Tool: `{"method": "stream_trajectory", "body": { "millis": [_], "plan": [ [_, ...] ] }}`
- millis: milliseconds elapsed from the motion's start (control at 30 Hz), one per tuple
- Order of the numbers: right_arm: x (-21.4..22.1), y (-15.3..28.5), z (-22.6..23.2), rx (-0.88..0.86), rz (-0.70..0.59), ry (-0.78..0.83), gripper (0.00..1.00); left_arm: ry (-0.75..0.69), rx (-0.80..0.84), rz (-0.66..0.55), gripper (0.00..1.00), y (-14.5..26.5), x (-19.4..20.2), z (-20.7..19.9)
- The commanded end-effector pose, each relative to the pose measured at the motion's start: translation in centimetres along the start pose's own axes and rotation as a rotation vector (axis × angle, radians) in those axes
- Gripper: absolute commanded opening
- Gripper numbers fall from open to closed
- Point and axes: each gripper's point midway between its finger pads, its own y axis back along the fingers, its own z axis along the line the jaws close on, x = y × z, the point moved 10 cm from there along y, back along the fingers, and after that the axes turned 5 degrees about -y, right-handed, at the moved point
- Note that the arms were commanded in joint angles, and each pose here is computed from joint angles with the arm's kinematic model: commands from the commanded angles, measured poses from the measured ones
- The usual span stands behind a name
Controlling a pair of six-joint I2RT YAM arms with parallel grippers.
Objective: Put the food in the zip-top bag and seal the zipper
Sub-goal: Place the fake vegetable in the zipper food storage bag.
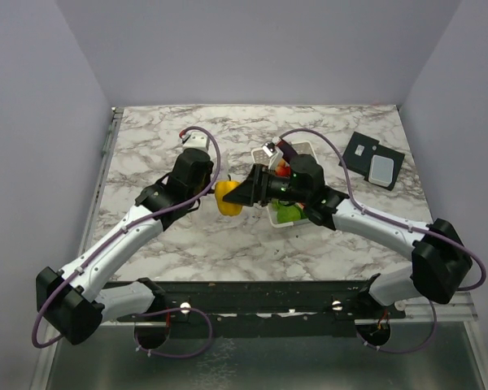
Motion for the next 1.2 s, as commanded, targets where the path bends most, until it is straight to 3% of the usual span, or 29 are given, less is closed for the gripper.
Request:
{"method": "stream_trajectory", "body": {
  "millis": [0, 267, 900, 1167],
  "plan": [
    [-0.6, -1.2, 0.5, -0.015, -0.03, -0.003, 0.44, 0.042, 0.049, -0.018, 0.0, 0.1, -0.2, -0.2],
    [-0.4, -2.5, -0.3, 0.003, -0.037, -0.036, 0.43, 0.067, 0.068, -0.022, 0.0, 0.1, -0.3, 0.1],
    [-0.6, -5.5, -2.3, 0.364, -0.128, -0.056, 0.46, 0.083, 0.153, -0.05, 0.0, 0.6, -0.6, 0.0],
    [-0.2, -6.0, -2.1, 0.433, -0.133, -0.016, 0.66, 0.084, 0.161, -0.051, 0.0, 0.5, -0.6, 0.0]
  ]
}}
